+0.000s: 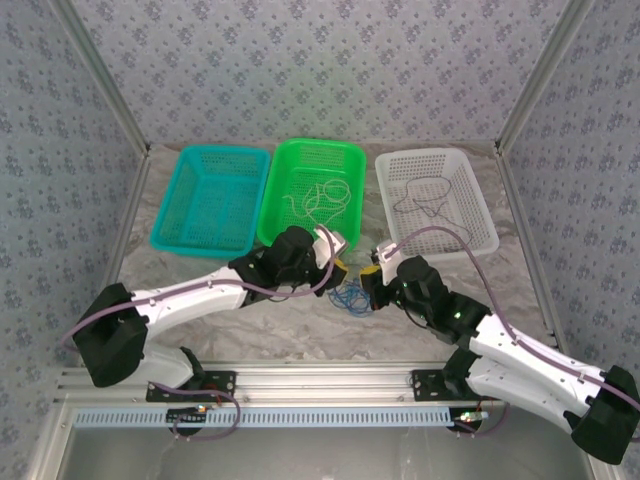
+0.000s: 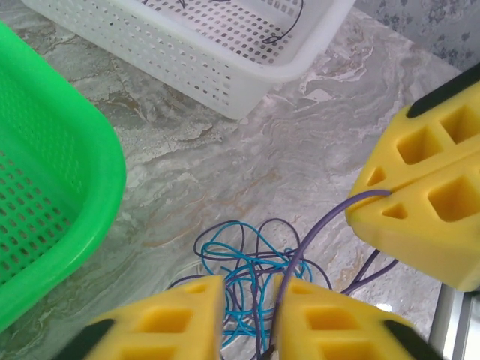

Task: Untangle the cables

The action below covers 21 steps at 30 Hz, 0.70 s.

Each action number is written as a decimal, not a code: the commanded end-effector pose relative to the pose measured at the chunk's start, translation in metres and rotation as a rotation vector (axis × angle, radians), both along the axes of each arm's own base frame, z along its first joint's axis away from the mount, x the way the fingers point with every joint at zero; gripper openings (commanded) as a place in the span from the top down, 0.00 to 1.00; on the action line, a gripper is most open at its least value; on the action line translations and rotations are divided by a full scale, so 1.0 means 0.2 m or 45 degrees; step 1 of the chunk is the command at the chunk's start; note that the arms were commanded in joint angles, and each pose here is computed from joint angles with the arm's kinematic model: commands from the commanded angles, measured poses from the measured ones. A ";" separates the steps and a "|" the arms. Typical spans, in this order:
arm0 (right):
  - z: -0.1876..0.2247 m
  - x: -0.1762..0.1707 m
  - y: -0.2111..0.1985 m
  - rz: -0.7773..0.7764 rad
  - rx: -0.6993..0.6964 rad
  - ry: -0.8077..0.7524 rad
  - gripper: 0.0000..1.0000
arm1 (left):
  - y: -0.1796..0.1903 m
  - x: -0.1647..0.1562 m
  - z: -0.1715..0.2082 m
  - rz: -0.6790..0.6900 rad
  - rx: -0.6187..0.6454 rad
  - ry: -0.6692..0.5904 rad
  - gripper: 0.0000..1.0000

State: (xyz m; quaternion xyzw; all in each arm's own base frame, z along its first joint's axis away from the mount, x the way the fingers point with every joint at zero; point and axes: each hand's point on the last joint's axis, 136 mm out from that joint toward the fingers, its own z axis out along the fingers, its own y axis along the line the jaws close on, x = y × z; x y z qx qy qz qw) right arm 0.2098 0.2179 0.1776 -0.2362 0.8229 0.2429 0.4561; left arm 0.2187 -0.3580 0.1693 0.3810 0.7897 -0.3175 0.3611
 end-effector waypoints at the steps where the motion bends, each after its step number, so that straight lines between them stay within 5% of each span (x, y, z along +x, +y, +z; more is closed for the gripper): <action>1: 0.06 0.01 0.02 -0.006 0.049 -0.020 0.99 | -0.05 0.01 0.09 -0.004 -0.054 -0.030 0.86; 4: 0.03 0.03 0.01 -0.048 0.038 -0.007 0.94 | -0.07 -0.01 0.15 -0.026 -0.113 -0.034 0.93; 11: 0.00 0.13 0.00 -0.188 0.027 0.003 0.64 | -0.11 -0.06 0.25 -0.073 -0.265 -0.003 1.00; 21: -0.16 0.20 -0.08 -0.378 -0.066 0.078 0.60 | -0.04 -0.08 0.40 -0.030 -0.350 -0.061 1.00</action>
